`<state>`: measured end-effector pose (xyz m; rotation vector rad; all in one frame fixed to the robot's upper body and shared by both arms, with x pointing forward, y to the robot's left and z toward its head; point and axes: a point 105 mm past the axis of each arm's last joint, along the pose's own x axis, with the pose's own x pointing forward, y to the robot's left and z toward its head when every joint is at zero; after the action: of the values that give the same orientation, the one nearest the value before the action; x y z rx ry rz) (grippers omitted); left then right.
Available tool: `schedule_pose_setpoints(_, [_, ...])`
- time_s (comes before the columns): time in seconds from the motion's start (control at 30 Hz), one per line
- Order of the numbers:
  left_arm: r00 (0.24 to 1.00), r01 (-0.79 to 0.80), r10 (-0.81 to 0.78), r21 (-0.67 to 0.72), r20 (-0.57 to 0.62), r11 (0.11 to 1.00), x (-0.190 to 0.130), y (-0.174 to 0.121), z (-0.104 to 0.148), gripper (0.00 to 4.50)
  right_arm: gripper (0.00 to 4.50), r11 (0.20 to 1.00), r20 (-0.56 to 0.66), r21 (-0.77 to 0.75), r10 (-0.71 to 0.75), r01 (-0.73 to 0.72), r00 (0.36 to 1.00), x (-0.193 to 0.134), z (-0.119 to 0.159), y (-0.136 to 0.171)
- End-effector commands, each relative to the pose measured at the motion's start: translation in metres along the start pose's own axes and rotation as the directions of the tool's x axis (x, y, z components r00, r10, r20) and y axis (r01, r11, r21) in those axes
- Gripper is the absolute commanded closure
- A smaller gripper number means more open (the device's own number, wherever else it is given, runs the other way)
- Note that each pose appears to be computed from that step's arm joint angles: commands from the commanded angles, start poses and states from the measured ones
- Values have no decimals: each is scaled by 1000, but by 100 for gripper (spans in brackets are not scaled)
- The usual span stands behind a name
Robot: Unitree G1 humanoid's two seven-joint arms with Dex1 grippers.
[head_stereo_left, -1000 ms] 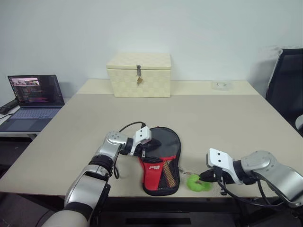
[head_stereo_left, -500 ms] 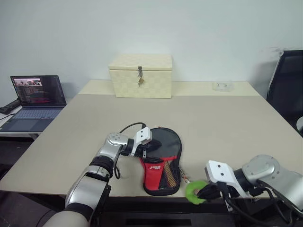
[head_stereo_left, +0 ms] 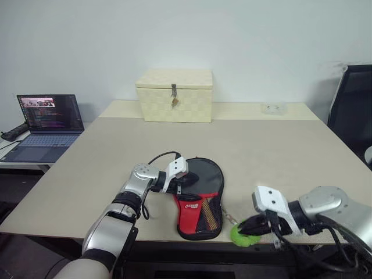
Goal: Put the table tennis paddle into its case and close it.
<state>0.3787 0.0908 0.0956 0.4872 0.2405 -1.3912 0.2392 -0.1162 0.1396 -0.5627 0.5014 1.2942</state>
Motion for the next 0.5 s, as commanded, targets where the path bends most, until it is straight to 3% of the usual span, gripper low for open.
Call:
schedule_pose_setpoints(0.03, [990,88,-93,-52,-106,995,11,-20,-28,0,291,994,-36,-9,-114,113,993,0,-10,-23])
schedule_pose_setpoints(0.2, [991,81,-85,-48,-103,996,11,-19,-27,0,126,988,-112,-26,-155,153,982,9,-34,-35])
schedule_pose_setpoints(0.5, [992,65,-70,-50,-105,997,7,-17,-28,0,126,998,-170,-50,-57,49,984,26,-54,-24])
